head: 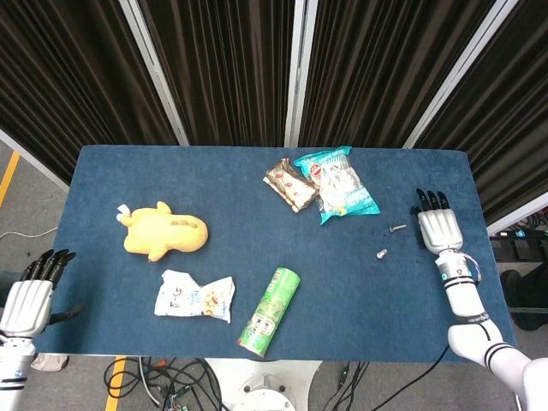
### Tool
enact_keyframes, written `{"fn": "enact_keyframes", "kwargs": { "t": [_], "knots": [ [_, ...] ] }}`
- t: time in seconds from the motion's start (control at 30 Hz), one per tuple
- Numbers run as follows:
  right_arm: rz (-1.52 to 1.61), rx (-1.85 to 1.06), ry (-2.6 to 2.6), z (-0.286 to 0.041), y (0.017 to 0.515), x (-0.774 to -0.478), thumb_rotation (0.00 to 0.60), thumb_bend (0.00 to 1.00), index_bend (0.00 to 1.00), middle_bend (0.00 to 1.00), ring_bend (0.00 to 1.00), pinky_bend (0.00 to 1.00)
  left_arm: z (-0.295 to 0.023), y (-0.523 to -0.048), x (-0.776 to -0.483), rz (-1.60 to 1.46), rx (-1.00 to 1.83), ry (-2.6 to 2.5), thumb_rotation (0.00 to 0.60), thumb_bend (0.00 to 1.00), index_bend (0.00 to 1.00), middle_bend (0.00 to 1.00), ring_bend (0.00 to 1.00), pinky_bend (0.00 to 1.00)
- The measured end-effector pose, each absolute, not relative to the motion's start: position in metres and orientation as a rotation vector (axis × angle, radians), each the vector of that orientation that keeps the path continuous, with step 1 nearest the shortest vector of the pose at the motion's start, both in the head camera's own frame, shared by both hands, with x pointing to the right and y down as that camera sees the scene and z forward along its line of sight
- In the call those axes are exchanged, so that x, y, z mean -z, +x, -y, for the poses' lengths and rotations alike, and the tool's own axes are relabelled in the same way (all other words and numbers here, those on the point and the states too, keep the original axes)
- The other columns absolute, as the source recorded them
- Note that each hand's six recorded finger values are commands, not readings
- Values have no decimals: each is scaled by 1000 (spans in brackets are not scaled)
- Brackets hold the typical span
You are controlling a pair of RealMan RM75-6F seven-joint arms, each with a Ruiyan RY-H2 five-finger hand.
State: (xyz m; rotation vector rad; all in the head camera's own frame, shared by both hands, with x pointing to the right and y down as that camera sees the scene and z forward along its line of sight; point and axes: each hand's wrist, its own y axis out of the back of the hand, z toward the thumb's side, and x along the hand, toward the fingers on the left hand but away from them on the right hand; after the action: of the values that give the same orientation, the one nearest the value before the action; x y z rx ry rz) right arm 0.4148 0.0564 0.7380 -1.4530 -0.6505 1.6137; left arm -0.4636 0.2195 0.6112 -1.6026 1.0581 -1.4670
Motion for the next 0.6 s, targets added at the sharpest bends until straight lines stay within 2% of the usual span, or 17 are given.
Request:
{"fn": "enact_keyframes", "kwargs": {
  "t": [0.27, 0.6],
  "knots": [
    [641, -1608, -1493, -61, 406, -753, 600, 296, 321, 34, 0, 0, -220, -465, -612, -1059, 1472, -1604, 600, 0, 143, 119, 51, 171],
    [642, -1602, -1510, -62, 399, -762, 600, 310, 409, 40, 0, 0, -220, -466, -611, -1063, 1472, -1602, 600, 0, 143, 119, 52, 171]
  ]
}}
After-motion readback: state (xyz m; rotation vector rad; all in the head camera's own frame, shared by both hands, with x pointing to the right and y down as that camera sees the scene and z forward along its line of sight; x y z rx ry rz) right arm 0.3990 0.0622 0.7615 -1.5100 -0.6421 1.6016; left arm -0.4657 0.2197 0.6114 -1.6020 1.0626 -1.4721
